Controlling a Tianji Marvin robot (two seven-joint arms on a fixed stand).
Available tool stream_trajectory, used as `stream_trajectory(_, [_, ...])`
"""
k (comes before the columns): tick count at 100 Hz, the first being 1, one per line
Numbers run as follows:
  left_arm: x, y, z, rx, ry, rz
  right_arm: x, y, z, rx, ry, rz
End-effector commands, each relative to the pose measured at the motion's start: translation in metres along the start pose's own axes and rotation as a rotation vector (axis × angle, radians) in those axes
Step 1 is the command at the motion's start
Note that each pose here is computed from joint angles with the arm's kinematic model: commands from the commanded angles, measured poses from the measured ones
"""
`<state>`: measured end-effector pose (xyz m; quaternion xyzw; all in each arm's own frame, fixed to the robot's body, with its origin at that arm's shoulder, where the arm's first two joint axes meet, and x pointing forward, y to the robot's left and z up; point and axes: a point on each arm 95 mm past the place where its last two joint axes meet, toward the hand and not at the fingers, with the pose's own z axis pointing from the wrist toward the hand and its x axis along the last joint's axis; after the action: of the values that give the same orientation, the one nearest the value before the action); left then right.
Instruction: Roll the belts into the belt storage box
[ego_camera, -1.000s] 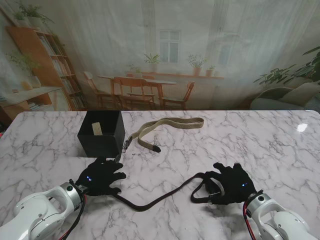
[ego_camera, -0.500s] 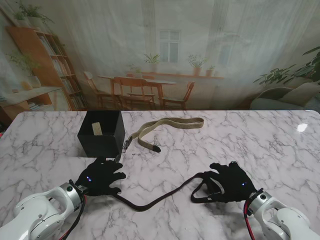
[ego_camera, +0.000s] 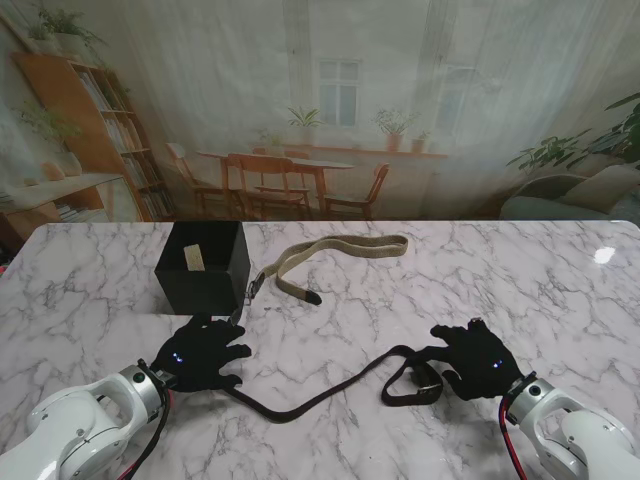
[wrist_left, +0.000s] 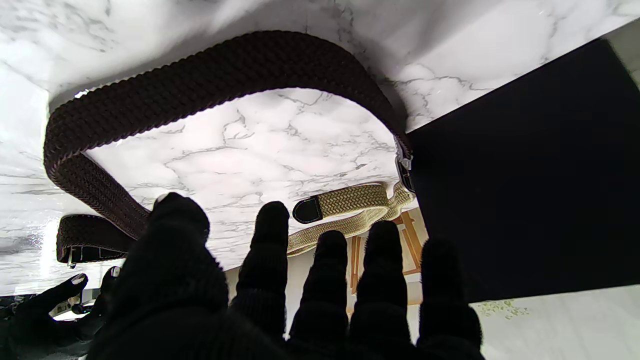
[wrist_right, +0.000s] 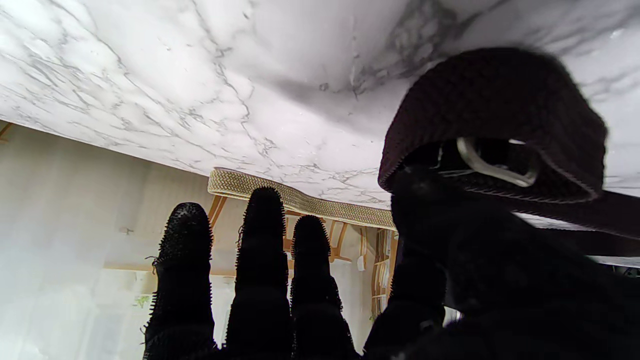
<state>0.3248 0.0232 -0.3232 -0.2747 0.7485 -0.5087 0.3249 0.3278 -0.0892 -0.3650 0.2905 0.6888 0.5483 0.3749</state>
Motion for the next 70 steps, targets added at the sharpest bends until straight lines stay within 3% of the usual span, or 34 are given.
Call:
stream_trajectory(1, [0.002,0.001,0.000,-0.011,0.000,-0.003,0.001,0.000,0.003,0.007,0.020,-0.003])
stream_trajectory(33, [0.003,0.002,0.001,-0.019,0.003,-0.010,0.008,-0.001,0.014,0.028,0.069,0.008])
stream_trajectory(70, [0.003,0.003,0.001,-0.018,0.002,-0.012,0.009,-0.007,0.019,0.073,0.072,-0.003])
